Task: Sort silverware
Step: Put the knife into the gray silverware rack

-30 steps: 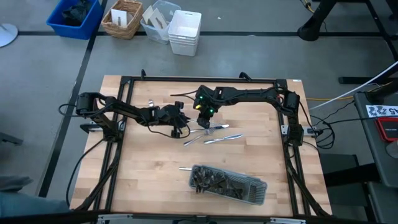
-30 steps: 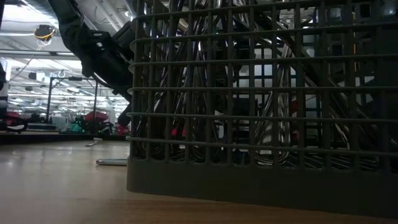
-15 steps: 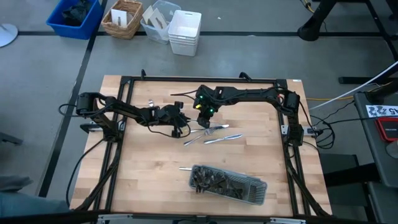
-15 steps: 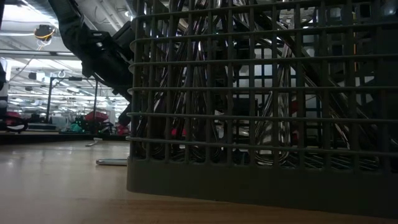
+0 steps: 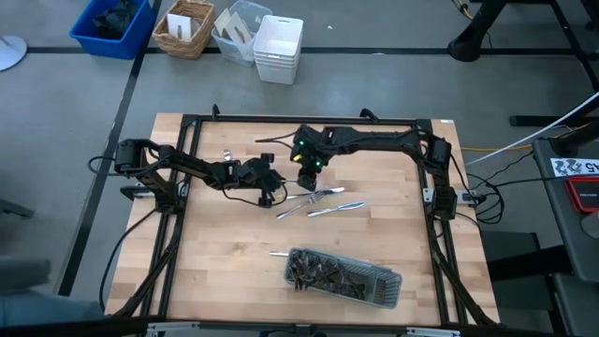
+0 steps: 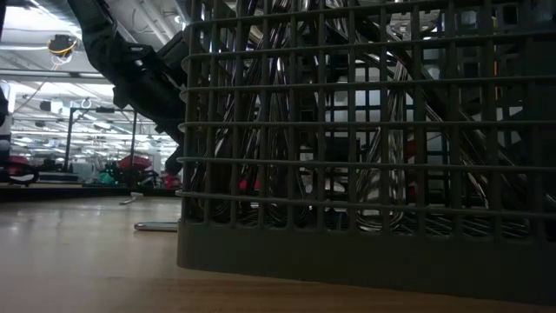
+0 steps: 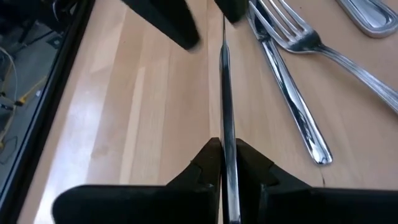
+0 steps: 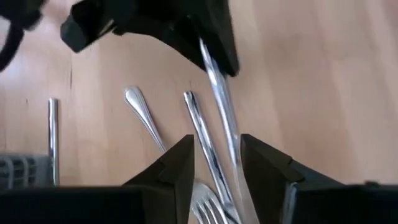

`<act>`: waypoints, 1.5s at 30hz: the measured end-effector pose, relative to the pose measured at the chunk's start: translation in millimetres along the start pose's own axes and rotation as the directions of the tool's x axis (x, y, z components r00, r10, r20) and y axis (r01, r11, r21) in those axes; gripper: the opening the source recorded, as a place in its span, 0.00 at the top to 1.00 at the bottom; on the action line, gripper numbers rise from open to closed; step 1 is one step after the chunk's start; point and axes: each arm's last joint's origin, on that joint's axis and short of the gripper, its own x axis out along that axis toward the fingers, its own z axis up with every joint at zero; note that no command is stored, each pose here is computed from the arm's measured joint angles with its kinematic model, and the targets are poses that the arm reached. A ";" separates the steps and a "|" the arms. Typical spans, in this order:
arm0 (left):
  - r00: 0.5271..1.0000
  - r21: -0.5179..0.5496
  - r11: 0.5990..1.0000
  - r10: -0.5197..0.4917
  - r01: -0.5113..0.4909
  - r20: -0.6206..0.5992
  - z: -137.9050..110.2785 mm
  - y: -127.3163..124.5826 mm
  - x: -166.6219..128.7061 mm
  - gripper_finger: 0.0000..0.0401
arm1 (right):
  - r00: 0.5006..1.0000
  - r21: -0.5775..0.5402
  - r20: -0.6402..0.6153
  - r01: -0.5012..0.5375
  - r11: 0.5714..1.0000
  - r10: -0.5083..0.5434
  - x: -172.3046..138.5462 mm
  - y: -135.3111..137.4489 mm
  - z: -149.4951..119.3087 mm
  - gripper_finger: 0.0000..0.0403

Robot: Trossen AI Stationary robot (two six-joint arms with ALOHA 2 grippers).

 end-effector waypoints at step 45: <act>0.849 -0.387 0.906 0.062 0.173 0.524 58.1 21.3 -48.5 0.97 | 0.886 -0.194 0.423 0.291 0.937 -0.188 -155.5 53.6 -130.1 0.67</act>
